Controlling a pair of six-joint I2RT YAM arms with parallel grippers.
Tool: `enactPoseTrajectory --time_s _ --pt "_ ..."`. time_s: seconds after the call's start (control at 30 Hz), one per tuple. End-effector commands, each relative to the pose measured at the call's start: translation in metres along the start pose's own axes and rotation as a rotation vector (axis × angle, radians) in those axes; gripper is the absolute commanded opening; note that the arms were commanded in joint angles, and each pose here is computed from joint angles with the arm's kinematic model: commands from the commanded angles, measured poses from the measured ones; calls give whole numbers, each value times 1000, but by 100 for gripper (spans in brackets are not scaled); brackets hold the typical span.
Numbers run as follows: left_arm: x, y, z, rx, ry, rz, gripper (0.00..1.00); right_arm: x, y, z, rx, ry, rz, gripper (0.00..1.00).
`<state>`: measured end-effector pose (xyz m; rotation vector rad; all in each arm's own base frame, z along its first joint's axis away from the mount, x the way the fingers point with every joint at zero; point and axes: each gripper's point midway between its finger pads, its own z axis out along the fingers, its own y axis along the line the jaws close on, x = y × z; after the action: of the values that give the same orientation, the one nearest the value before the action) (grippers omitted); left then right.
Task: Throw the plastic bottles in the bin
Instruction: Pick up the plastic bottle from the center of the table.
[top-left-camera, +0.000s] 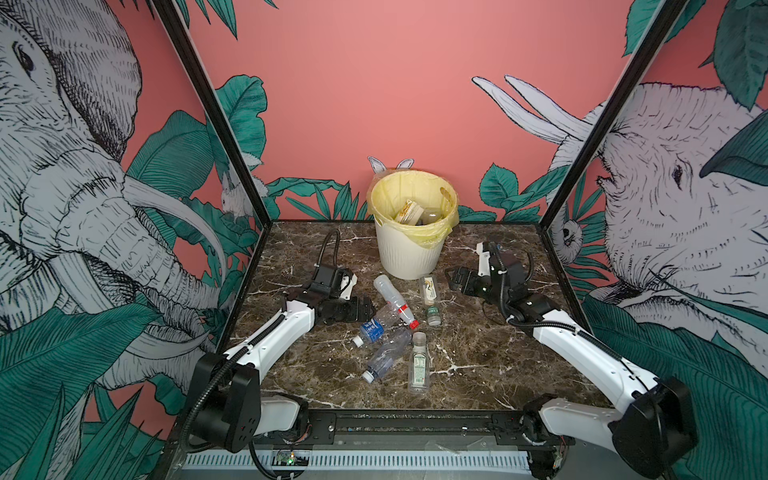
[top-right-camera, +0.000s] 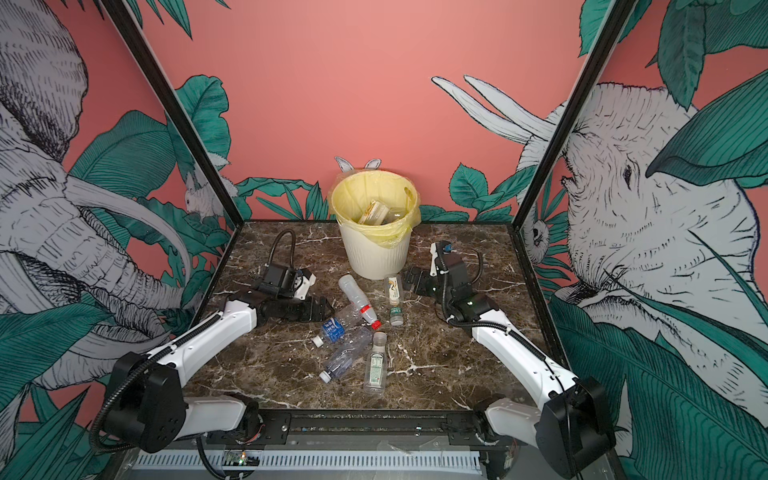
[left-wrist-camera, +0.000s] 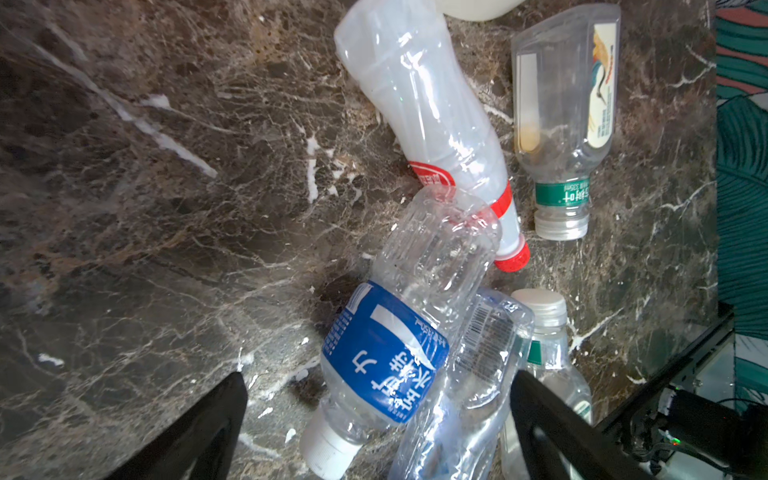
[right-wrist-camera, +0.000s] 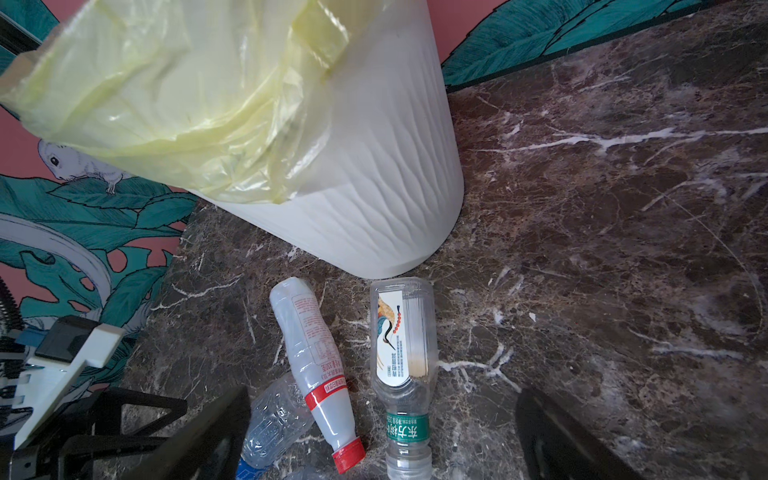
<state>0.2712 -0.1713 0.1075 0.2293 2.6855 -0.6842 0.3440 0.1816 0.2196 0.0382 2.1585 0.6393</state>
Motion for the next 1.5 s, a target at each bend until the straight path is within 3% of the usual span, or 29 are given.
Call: enactPoseTrajectory --time_s 0.0,1.47 --pt "0 -1 -3 -13 13 49 99 -5 6 3 -27 -25 17 99" --pt "7 -16 48 -82 116 168 94 3 5 13 -36 -2 44 99"
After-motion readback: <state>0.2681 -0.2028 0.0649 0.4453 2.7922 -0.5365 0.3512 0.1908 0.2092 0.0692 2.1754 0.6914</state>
